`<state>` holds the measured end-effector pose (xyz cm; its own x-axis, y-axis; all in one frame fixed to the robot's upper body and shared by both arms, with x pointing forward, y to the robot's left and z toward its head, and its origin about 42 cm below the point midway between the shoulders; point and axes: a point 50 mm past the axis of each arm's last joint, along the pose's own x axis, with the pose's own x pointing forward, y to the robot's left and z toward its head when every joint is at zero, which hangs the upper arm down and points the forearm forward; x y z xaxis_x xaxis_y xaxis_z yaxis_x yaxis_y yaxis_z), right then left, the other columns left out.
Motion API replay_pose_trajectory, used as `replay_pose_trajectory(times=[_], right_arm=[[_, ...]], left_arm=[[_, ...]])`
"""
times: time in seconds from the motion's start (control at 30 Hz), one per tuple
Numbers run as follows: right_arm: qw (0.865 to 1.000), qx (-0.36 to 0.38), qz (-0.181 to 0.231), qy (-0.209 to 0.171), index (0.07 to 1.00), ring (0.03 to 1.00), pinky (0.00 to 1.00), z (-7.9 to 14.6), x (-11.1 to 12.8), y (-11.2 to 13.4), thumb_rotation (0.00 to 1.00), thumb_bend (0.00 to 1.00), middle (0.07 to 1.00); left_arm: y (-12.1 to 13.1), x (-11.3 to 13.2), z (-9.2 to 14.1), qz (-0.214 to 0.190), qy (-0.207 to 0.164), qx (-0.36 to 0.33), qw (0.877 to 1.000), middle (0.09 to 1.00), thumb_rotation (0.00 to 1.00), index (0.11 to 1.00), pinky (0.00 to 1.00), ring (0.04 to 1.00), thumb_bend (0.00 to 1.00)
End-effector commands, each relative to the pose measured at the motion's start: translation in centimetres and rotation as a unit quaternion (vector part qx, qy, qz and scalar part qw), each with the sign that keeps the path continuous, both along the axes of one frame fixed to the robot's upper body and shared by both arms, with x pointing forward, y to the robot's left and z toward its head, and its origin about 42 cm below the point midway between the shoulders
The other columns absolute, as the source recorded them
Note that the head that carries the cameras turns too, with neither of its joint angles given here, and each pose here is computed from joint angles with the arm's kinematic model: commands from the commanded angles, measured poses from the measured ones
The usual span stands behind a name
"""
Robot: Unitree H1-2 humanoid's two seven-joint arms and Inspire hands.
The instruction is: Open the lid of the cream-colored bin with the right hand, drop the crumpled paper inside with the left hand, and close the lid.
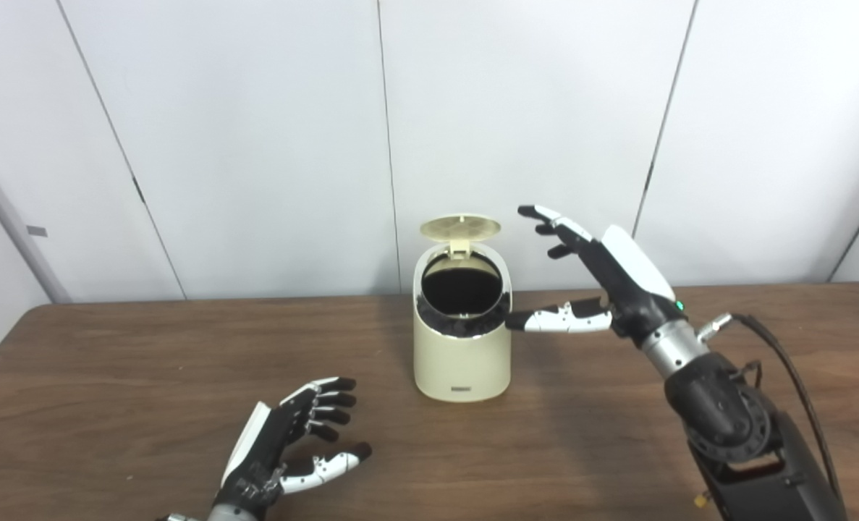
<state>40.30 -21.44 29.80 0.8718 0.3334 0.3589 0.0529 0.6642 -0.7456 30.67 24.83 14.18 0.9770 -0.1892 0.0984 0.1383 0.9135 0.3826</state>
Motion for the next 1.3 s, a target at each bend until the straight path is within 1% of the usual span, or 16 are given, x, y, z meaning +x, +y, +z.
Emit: replay_pose_trajectory(times=[0.0, 0.1, 0.23, 0.33, 0.43, 0.5, 0.57, 0.7, 0.8, 0.97, 1.07, 1.2, 1.27], right_arm=[[0.999, -0.004, 0.007, -0.054, 0.885, 0.808, 0.65, 3.6, 0.4, 0.8, 0.47, 0.76, 0.879], [0.999, -0.004, 0.012, -0.052, 0.88, 0.798, 0.62, 4.3, 0.8, 1.1, 0.44, 0.77, 0.882], [0.999, -0.016, 0.021, -0.044, 0.889, 0.839, 0.66, 5.2, 1.3, 1.7, 0.42, 0.74, 0.912], [0.998, -0.035, 0.025, -0.035, 0.909, 0.853, 0.68, 5.9, 1.5, 2.1, 0.45, 0.71, 0.927], [0.998, -0.041, 0.031, -0.039, 0.895, 0.857, 0.68, 6.5, 1.8, 2.6, 0.42, 0.73, 0.914], [0.997, -0.055, 0.034, -0.043, 0.889, 0.861, 0.67, 6.9, 2.1, 2.9, 0.43, 0.74, 0.908], [0.995, -0.073, 0.039, -0.05, 0.884, 0.875, 0.7, 7.1, 2.5, 3.1, 0.45, 0.73, 0.909], [0.992, -0.104, 0.039, -0.062, 0.85, 0.87, 0.75, 7.5, 3.1, 3.7, 0.51, 0.72, 0.884], [0.991, -0.109, 0.04, -0.062, 0.832, 0.868, 0.77, 7.6, 3.3, 4.0, 0.52, 0.72, 0.869], [0.99, -0.112, 0.052, -0.066, 0.812, 0.851, 0.73, 7.8, 3.4, 4.5, 0.5, 0.71, 0.845], [0.989, -0.117, 0.058, -0.069, 0.8, 0.847, 0.72, 7.9, 3.4, 4.8, 0.51, 0.71, 0.837], [0.989, -0.122, 0.059, -0.065, 0.759, 0.854, 0.72, 8.1, 3.1, 5.1, 0.53, 0.72, 0.799], [0.989, -0.121, 0.06, -0.061, 0.737, 0.869, 0.74, 8.0, 2.9, 5.0, 0.54, 0.72, 0.779]], left_arm=[[0.5, 0.0, 0.2, 0.001, -0.015, 0.0, 1.0, 0.744, 0.06, 0.782, 0.59, 0.687, 0.62], [0.6, -0.3, -0.3, 0.001, -0.012, 0.006, 1.0, 0.746, 0.06, 0.783, 0.59, 0.687, 0.62], [0.7, -0.6, -0.9, 0.003, -0.007, 0.001, 1.0, 0.742, 0.04, 0.779, 0.59, 0.682, 0.63], [0.7, -0.8, -1.1, 0.005, -0.004, -0.004, 1.0, 0.742, 0.03, 0.779, 0.59, 0.69, 0.63], [0.7, -1.0, -1.2, 0.008, 0.001, -0.009, 1.0, 0.748, 0.0, 0.782, 0.6, 0.701, 0.64], [0.7, -1.0, -1.2, 0.008, 0.002, -0.01, 1.0, 0.749, 0.0, 0.784, 0.6, 0.702, 0.64], [0.6, -1.0, -1.2, 0.007, 0.001, -0.01, 1.0, 0.746, 0.0, 0.784, 0.59, 0.695, 0.63], [0.6, -1.0, -1.2, 0.007, 0.001, -0.009, 1.0, 0.744, 0.01, 0.784, 0.59, 0.694, 0.63], [0.6, -1.0, -1.2, 0.006, 0.0, -0.007, 1.0, 0.748, 0.03, 0.778, 0.61, 0.702, 0.63], [0.6, -0.9, -1.1, 0.006, -0.001, -0.003, 1.0, 0.747, 0.07, 0.759, 0.62, 0.703, 0.65], [0.5, -0.9, -1.1, 0.006, -0.002, -0.001, 1.0, 0.747, 0.07, 0.757, 0.62, 0.704, 0.65], [0.5, -1.0, -0.9, 0.004, -0.003, -0.003, 1.0, 0.747, 0.08, 0.757, 0.61, 0.698, 0.65], [0.5, -1.0, -0.9, 0.005, -0.005, -0.001, 1.0, 0.745, 0.07, 0.756, 0.61, 0.697, 0.64]])
